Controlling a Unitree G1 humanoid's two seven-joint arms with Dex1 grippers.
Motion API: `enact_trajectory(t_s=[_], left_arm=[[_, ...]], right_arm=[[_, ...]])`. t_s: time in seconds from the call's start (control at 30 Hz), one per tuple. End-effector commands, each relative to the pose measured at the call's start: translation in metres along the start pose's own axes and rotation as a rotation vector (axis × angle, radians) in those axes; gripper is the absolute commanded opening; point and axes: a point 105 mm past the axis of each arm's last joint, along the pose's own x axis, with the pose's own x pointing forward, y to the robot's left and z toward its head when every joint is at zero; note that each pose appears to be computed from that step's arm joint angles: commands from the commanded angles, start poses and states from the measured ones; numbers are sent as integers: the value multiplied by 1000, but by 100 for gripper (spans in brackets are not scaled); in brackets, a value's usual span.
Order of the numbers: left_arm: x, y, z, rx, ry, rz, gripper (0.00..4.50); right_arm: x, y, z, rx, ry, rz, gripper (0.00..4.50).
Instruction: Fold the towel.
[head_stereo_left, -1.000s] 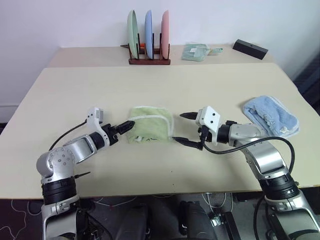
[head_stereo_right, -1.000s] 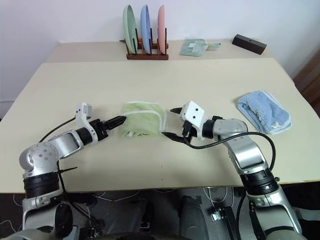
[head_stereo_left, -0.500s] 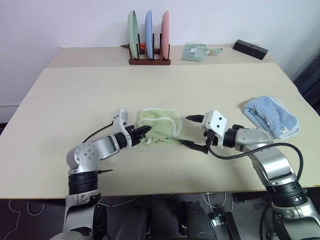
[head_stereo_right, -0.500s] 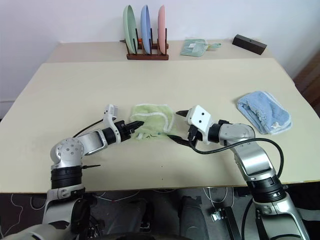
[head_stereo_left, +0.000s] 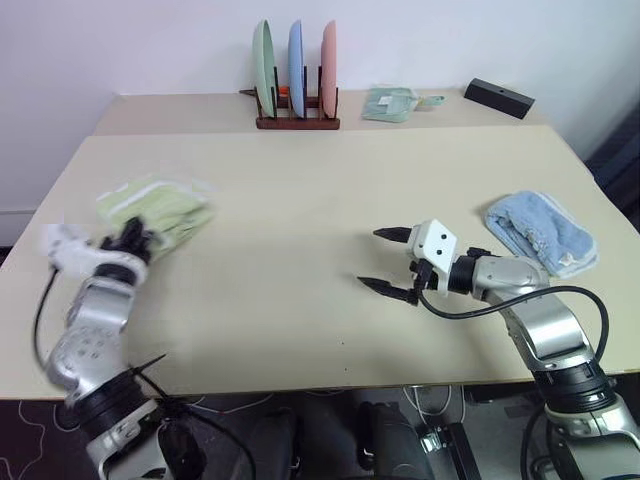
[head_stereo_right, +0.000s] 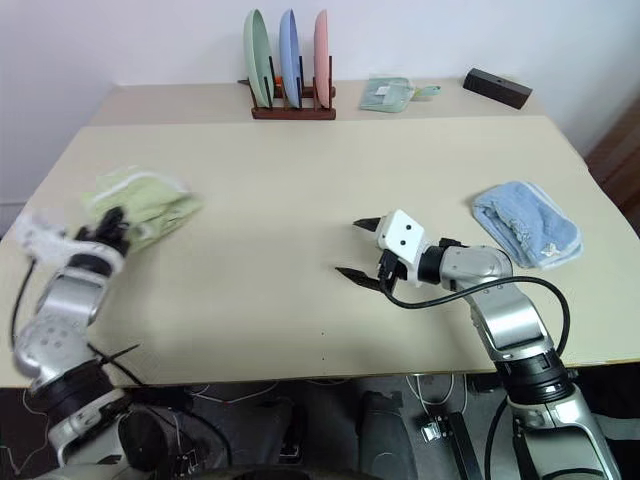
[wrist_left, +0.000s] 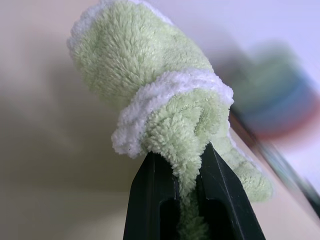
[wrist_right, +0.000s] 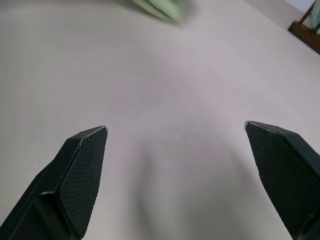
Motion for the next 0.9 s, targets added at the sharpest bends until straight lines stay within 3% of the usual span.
enact_trajectory(t_s=[0.03,0.27,0.37,0.53,0.6,0.8,0.9], left_arm=[[-17,36,26,-106,-116,127,4],[-26,47,6,-129,-43,163,4],[-29,39,7,-166,-37,120,117],[-35,32,6,-149,22,81,370],[-43,26,1,-125,84,37,447],[-79,27,-18,-115,244,3,447],[-100,16,-36,-22,381,-65,447]], right_arm=[[3,-3,11,-39,-43,7,450],[8,-7,11,-54,-51,14,450],[11,-4,12,-51,-56,19,450],[11,-2,11,-46,-55,19,450],[9,-3,10,-46,-50,12,450],[4,-6,7,-47,-38,-3,450],[1,-9,6,-49,-29,-17,450]])
